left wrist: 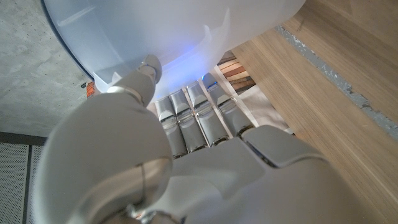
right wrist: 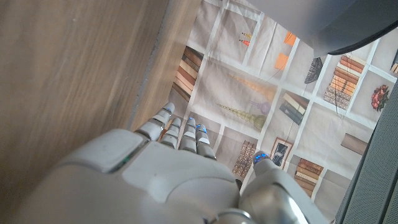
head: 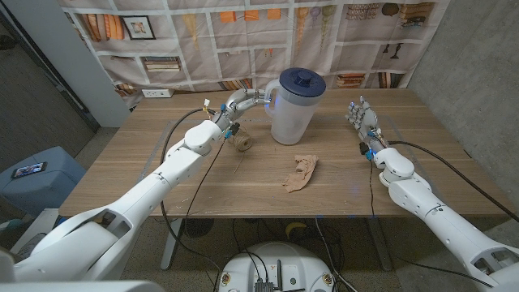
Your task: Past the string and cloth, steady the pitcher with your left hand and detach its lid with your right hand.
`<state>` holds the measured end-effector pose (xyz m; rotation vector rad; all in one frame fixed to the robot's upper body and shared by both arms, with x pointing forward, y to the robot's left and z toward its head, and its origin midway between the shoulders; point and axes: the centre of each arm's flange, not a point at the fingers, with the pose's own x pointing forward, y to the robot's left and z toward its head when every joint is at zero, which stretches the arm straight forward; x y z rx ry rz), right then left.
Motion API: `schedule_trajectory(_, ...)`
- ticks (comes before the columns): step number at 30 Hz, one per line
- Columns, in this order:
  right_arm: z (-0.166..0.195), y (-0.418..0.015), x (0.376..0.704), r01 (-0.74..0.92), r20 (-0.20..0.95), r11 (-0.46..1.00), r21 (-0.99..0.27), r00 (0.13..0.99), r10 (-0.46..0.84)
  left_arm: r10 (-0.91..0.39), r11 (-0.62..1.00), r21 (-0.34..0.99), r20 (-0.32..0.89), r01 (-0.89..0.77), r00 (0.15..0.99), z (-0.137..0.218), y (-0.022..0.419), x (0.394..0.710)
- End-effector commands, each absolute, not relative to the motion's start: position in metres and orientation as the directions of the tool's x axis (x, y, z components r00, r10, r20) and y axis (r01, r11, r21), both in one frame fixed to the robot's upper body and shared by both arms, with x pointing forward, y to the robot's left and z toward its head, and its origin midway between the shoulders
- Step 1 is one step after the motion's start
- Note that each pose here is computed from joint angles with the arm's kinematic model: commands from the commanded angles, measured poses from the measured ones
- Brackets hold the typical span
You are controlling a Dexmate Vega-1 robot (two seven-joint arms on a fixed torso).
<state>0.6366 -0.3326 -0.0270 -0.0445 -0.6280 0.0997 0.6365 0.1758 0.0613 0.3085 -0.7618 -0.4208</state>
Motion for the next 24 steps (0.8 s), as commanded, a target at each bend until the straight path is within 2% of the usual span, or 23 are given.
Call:
schedule_trajectory(1,-0.007,-0.340,0.616,-0.011,0.600,0.985,-0.174,0.791,0.115,-0.490,0.865,0.424,0.596,0.269,0.636,0.065,0.175,0.637)
schedule_trajectory(11,0.022,-0.343,0.593,0.080,0.651,0.944,-0.320,0.743,0.158,-0.494,0.863,0.425,0.587,0.275,0.641,0.068,0.178,0.638)
schedule_trajectory(24,0.056,-0.343,0.576,0.151,0.640,0.855,-0.497,0.729,0.243,-0.503,0.858,0.426,0.576,0.288,0.644,0.069,0.179,0.640)
